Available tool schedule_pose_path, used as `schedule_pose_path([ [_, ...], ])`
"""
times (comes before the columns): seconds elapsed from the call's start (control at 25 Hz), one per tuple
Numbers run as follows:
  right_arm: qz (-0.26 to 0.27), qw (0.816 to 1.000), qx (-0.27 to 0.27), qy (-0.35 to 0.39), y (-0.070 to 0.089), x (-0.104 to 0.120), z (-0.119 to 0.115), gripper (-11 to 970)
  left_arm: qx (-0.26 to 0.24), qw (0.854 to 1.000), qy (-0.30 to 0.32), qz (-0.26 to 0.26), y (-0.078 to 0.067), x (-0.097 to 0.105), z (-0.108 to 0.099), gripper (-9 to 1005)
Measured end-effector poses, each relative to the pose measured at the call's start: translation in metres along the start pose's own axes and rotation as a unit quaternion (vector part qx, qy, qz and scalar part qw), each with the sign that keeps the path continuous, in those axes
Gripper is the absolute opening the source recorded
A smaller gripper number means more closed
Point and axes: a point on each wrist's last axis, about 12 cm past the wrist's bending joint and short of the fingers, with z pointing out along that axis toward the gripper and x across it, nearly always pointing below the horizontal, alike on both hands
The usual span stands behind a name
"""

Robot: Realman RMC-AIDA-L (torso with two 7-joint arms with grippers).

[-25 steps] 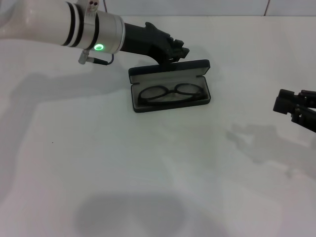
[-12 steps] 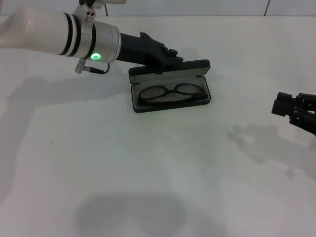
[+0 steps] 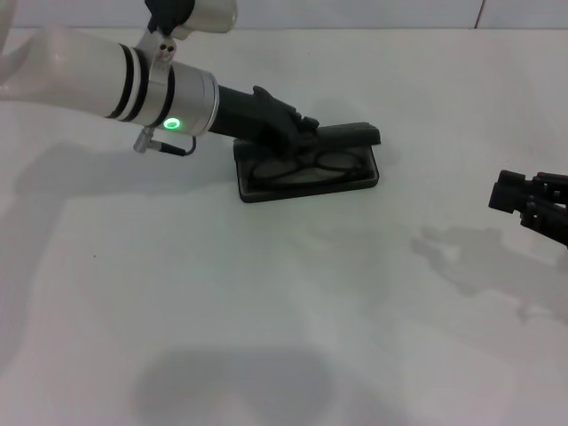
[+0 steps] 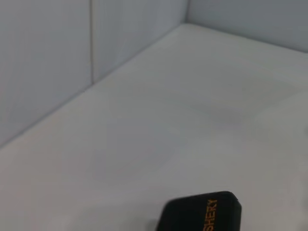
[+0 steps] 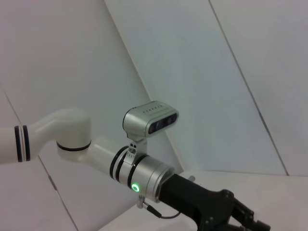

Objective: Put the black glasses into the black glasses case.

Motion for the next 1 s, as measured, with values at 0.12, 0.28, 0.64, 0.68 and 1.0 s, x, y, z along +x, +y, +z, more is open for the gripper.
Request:
schedule_pose_path([
  [0.12,0.000,1.000,-0.002,0.000,0.000,0.000,0.000,236,0.013,1.000,0.006,0.000,-0.004,0.003,0.001,229],
  [0.28,0.000,1.000,-0.004,0.001,0.001,0.000,0.000,237,0.022,1.000,0.010,-0.003,-0.008,0.008,0.002,230],
  [0.64,-0.002,1.000,-0.014,-0.001,0.003,0.000,0.000,238,0.048,0.999,-0.007,0.005,-0.022,0.011,0.002,233],
  [0.68,-0.005,1.000,-0.016,-0.002,0.004,-0.001,0.000,239,0.056,0.998,-0.016,0.011,-0.025,0.009,-0.001,233],
  [1.0,-0.072,0.995,-0.073,-0.013,0.013,-0.004,-0.006,240,0.143,0.962,-0.223,0.059,-0.062,0.013,-0.087,270],
])
